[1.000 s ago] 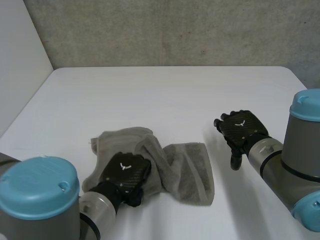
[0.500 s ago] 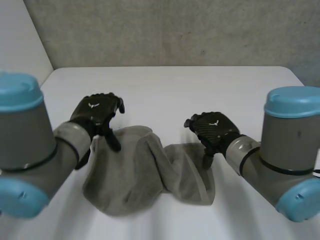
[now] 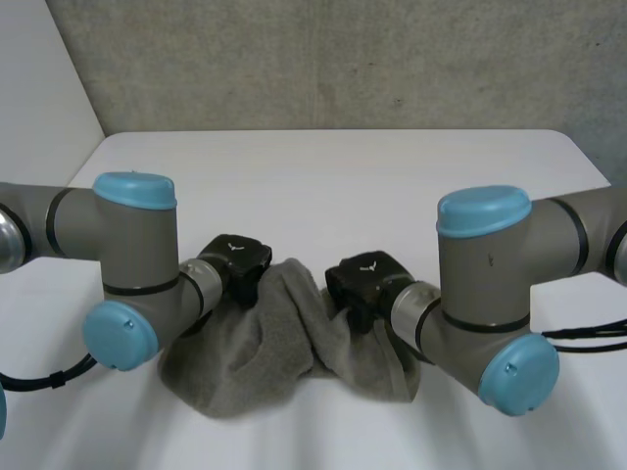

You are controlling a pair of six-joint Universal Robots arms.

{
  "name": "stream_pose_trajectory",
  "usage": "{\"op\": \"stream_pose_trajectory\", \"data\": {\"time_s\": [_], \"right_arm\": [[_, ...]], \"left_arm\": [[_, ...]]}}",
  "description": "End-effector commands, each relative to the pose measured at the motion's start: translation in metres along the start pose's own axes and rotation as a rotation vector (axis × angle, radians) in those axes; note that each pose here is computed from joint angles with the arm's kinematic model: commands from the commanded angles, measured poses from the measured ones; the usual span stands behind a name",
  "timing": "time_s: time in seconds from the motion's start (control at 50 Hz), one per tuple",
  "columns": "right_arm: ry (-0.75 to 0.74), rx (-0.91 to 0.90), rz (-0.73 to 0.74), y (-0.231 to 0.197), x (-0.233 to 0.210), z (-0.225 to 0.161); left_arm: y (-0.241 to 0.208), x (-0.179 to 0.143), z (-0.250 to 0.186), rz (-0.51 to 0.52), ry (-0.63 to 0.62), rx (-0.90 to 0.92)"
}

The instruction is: Fold the towel.

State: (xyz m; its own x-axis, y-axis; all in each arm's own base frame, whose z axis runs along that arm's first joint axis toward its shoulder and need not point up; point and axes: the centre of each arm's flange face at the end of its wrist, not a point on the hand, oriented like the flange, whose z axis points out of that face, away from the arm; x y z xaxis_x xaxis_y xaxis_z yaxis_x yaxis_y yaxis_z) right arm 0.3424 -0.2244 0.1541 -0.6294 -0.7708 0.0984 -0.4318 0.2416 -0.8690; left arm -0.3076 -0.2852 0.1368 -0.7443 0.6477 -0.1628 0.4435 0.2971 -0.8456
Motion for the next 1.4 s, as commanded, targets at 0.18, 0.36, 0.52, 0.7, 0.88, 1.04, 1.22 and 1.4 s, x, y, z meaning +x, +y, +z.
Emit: {"op": "stream_pose_trajectory", "data": {"time_s": [0.18,0.36,0.52,0.7,0.88,1.04,1.22,1.4], "right_arm": [[0.243,0.484,-0.316,-0.153,0.045,-0.001],[0.576,0.964,-0.111,-0.262,0.097,-0.089],[0.449,0.808,-0.182,-0.232,0.099,-0.075],[0.166,0.403,-0.293,-0.108,0.070,-0.034],[0.110,0.201,-0.308,-0.005,0.048,-0.016],[0.168,0.157,-0.348,0.002,0.069,-0.026],[0.180,0.095,-0.306,-0.001,0.081,-0.056],[0.108,-0.076,-0.393,0.012,0.083,-0.090]], "left_arm": [[-0.162,-0.068,-0.025,0.066,-0.344,0.510],[-0.244,-0.099,-0.096,-0.147,-0.459,0.894],[-0.207,-0.145,-0.103,-0.333,-0.497,0.866],[-0.084,-0.122,-0.064,-0.351,-0.339,0.559],[0.000,-0.092,-0.047,-0.374,-0.252,0.395],[0.023,-0.125,-0.052,-0.324,-0.358,0.295],[0.028,-0.115,-0.077,-0.288,-0.353,0.204],[0.031,-0.080,-0.110,-0.283,-0.225,0.190]]}}
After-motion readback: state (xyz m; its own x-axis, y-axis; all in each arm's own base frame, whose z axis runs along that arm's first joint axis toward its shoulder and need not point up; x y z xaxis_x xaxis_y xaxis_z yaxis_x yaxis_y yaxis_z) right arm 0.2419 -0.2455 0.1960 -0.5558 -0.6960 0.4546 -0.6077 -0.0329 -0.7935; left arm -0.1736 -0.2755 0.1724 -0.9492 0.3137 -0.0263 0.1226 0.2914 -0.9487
